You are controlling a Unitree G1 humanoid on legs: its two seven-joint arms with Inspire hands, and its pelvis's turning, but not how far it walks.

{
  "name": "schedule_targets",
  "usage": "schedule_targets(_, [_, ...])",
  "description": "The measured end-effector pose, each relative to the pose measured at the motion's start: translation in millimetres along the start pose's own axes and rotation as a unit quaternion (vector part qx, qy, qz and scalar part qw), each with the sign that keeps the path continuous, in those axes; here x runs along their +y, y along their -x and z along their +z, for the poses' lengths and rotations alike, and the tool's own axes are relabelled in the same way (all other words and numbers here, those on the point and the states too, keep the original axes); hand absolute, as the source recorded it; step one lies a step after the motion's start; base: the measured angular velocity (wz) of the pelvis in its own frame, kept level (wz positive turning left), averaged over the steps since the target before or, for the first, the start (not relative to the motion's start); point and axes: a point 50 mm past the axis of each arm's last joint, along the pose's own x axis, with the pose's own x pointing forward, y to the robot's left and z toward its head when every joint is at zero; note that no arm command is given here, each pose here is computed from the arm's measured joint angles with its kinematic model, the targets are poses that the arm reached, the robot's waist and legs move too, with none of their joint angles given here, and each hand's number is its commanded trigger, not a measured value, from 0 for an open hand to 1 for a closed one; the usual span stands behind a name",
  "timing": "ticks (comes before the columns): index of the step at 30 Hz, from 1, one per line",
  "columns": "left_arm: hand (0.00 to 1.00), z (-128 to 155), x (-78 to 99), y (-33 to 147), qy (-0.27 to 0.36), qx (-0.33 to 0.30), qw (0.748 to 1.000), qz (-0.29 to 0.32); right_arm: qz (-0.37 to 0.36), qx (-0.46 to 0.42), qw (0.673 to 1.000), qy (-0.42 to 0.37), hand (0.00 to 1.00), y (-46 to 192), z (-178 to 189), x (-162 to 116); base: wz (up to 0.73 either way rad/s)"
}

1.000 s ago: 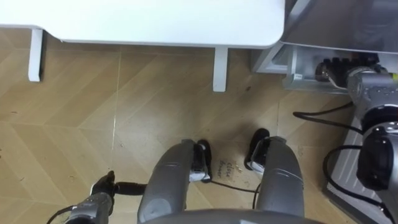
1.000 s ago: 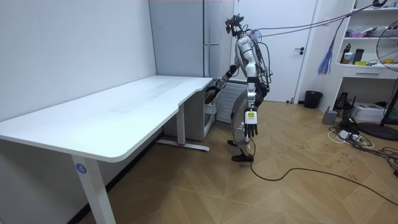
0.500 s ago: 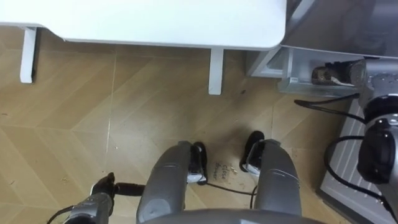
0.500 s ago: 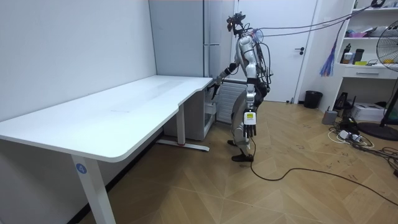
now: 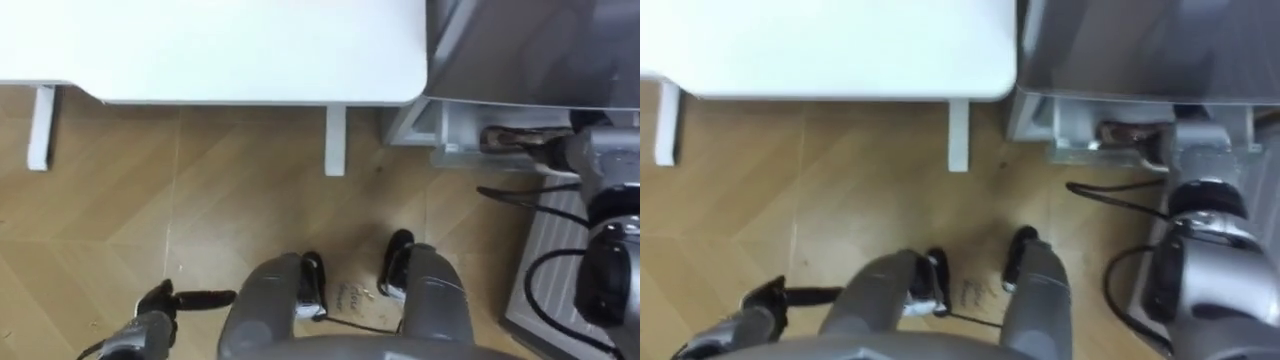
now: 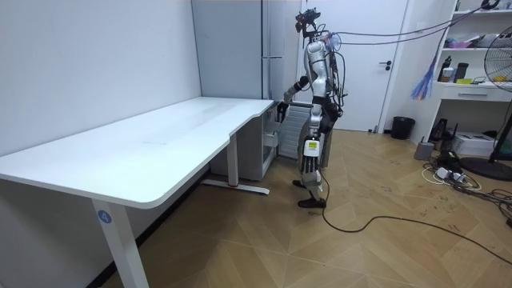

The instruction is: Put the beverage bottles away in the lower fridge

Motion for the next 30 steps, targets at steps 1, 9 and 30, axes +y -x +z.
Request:
schedule_targets(1, [0.00, -3, 2.0, 0.3, 0.005, 0.003, 1.000, 0.003, -0.004, -0.003, 1.000, 0.002, 0.00, -1, 1, -6, -0.06])
schedule_targets(9, [0.00, -21, 9.6, 3.5, 0.009, 0.021, 1.000, 0.009, -0.008, -0.058, 0.998, -0.034, 0.00, -5, 27, -41, -0.08])
schedule_targets(30, [0.00, 5, -2.1, -0.3, -0.039, -0.006, 0.999, -0.024, -0.030, -0.018, 0.999, -0.026, 0.00, -20, -10, -69, 0.02])
